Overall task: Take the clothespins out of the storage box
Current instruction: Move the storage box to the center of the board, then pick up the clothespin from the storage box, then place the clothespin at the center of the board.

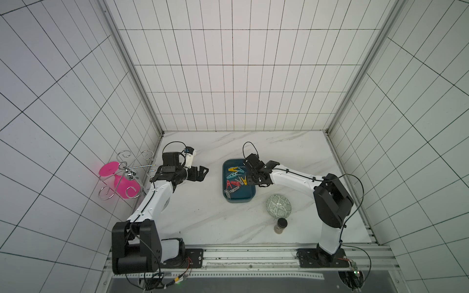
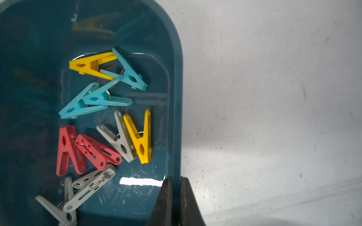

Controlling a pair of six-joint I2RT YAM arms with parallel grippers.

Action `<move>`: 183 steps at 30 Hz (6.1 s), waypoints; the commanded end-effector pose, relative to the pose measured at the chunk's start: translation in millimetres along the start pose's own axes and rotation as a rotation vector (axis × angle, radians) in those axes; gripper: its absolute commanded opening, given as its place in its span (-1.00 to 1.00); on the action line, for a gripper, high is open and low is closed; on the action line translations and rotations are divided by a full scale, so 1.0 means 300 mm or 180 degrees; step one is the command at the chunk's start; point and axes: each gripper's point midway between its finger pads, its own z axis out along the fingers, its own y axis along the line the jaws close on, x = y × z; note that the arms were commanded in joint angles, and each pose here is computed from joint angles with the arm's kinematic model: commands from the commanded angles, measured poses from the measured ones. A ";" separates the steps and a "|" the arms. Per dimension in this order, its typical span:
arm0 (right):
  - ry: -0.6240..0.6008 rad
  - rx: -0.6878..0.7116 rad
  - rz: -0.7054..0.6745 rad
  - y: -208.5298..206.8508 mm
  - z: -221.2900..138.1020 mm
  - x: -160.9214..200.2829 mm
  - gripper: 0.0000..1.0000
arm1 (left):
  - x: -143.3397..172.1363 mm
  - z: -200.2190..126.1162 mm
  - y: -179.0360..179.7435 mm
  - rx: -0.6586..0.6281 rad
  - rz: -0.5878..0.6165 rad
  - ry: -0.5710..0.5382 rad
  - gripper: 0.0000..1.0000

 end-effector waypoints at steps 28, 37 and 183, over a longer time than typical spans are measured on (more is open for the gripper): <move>0.0180 0.0010 0.0270 0.047 -0.163 0.397 -0.82 | 0.005 -0.060 -0.229 0.0408 0.0534 0.0044 0.98; 0.0107 -0.0322 -0.0241 0.050 -0.220 0.304 -0.23 | 0.018 -0.051 -0.237 0.0464 0.0586 0.0116 0.98; 0.0391 -0.1456 -0.2611 0.226 -0.249 0.227 -0.31 | 0.253 -0.134 -0.430 0.1681 0.0969 0.0653 0.88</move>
